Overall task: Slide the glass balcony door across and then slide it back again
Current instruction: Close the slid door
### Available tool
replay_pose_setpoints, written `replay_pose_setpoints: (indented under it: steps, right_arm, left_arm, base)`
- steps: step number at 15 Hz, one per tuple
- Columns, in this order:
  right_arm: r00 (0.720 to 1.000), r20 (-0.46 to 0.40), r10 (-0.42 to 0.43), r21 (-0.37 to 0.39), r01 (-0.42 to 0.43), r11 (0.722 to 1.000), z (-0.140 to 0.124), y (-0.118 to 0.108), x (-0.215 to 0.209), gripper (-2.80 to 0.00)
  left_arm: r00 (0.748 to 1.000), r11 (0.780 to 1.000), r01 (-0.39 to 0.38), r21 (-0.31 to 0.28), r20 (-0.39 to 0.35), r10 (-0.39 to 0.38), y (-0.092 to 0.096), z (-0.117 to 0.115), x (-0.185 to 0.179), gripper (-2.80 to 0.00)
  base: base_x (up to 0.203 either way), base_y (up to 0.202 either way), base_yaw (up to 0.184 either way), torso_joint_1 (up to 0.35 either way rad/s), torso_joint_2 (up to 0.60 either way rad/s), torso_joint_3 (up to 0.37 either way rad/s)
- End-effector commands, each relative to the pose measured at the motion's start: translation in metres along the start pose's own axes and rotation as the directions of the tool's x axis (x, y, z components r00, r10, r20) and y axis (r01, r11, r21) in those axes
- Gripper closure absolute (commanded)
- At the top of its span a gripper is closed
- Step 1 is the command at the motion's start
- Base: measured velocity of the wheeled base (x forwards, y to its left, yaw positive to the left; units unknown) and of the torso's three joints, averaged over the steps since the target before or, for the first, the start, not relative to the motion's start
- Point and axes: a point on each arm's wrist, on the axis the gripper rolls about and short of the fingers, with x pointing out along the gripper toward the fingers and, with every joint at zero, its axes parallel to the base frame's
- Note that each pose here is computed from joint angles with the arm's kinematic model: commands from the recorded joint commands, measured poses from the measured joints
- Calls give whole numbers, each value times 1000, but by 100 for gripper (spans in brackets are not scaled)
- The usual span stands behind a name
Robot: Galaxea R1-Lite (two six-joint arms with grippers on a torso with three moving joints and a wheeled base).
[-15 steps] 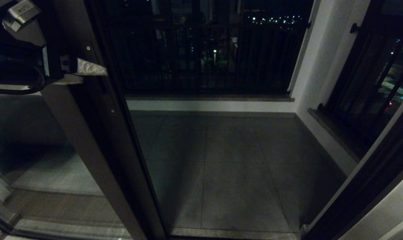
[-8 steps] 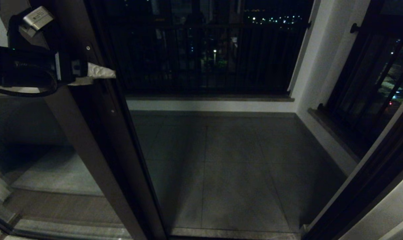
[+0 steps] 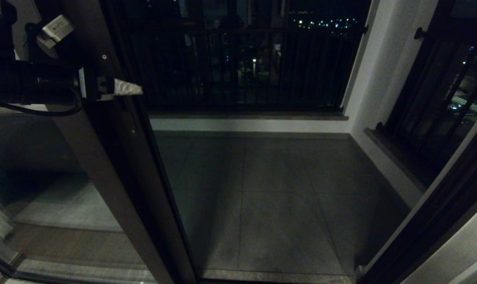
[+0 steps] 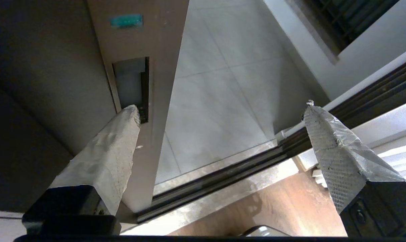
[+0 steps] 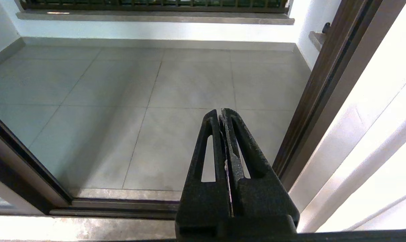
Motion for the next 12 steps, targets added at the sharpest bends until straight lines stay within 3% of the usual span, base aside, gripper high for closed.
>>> replay_pose_setpoints:
  steps: [1, 12]
  right_arm:
    - [1000, -2, 1, -1, -1, 1000, 0, 0, 0, 0]
    - [1000, -2, 1, -1, -1, 1000, 0, 0, 0, 0]
  left_arm:
    - [1000, 1000, 6, -2, -7, -6, 1, -2, 2, -280]
    - [999, 999, 28, 23, 15, -28, -2, -2, 15, -280]
  base:
    - [0, 0, 0, 0, 0, 0]
    - [0, 0, 0, 0, 0, 0]
